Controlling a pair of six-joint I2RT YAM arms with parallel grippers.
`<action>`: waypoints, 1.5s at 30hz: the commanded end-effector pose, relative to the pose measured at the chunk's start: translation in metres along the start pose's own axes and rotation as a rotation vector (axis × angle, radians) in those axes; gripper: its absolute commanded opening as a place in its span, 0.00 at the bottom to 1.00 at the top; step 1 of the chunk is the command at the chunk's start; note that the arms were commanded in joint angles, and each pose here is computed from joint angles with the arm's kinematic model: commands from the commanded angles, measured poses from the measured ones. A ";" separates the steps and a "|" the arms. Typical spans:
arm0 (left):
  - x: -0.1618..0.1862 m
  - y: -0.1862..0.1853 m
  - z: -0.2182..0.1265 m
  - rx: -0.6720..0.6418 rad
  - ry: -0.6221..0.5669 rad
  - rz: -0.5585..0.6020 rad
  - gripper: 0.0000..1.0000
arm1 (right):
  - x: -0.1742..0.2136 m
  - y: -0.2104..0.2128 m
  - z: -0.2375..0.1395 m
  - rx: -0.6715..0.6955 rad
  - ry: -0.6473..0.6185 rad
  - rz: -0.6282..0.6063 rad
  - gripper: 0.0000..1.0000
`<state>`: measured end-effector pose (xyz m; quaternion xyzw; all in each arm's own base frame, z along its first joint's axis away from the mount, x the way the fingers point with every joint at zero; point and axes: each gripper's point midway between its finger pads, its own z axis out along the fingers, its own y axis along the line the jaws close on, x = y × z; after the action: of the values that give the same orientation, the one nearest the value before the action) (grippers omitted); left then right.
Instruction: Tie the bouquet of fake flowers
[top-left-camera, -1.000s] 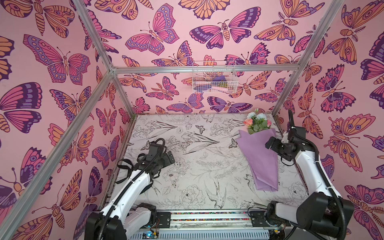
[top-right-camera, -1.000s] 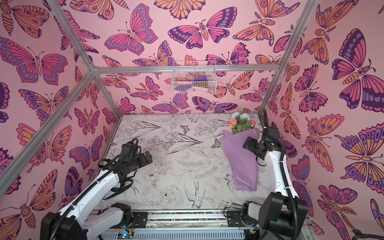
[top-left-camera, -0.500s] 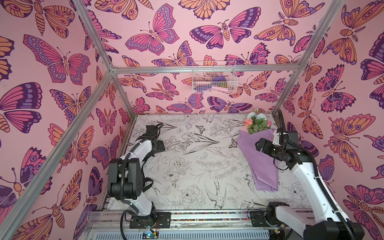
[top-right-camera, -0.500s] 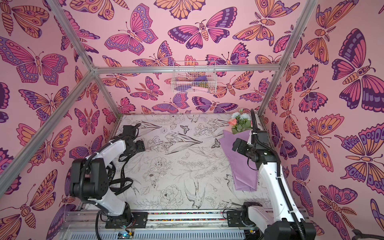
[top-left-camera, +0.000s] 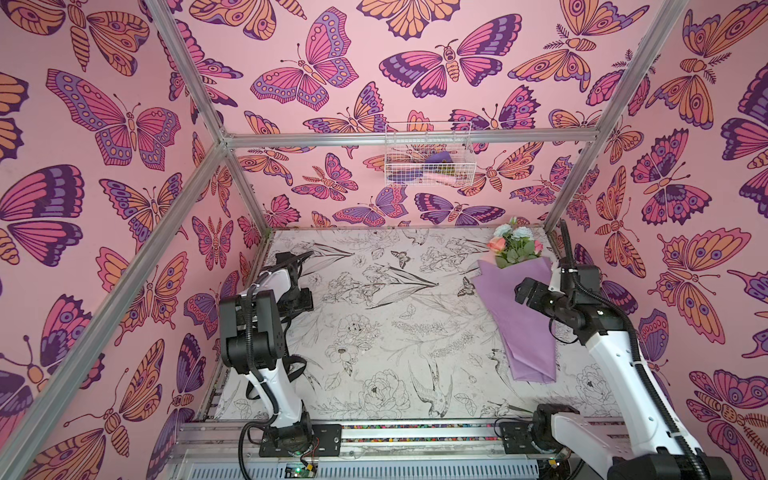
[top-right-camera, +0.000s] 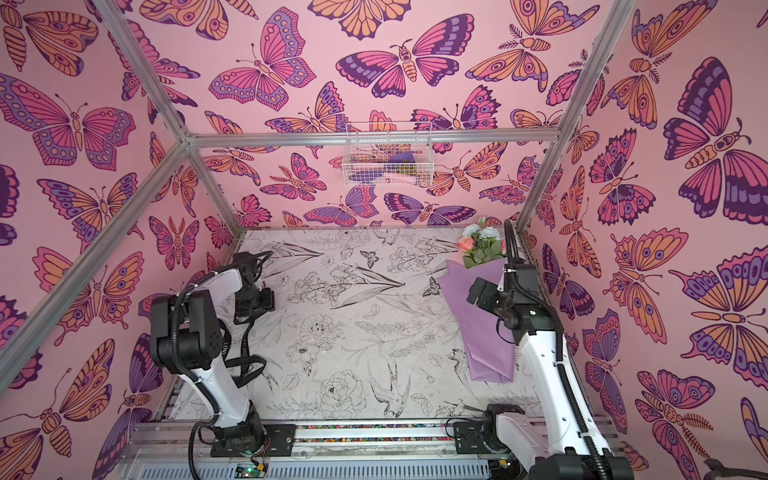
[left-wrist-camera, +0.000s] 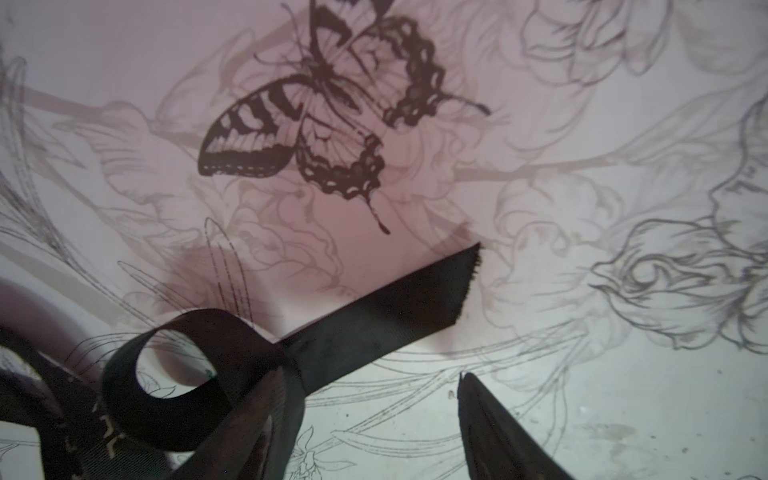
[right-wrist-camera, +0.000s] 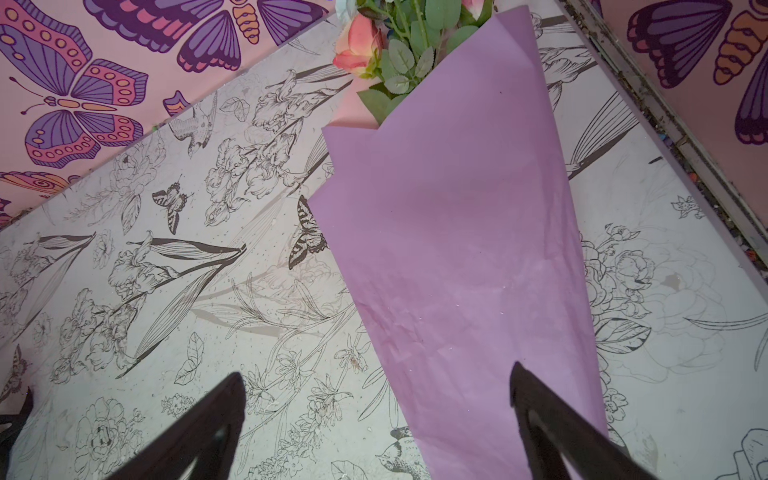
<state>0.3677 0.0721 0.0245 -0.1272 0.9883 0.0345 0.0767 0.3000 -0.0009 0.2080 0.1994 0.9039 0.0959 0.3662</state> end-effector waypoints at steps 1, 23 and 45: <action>0.016 0.002 0.011 0.004 0.093 -0.004 0.67 | 0.004 -0.006 -0.001 0.034 0.007 0.010 0.99; 0.045 -0.110 -0.003 0.276 0.100 0.115 0.00 | 0.003 -0.006 -0.013 0.012 -0.064 0.035 0.99; 0.193 -0.373 -0.136 0.735 -0.030 0.652 0.48 | 0.070 0.055 0.009 -0.121 0.118 -0.134 0.92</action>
<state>0.2653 -0.3632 0.1036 0.2517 0.9140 -0.2981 0.1110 0.2824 0.0715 0.1887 0.1245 0.9180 0.1480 0.3462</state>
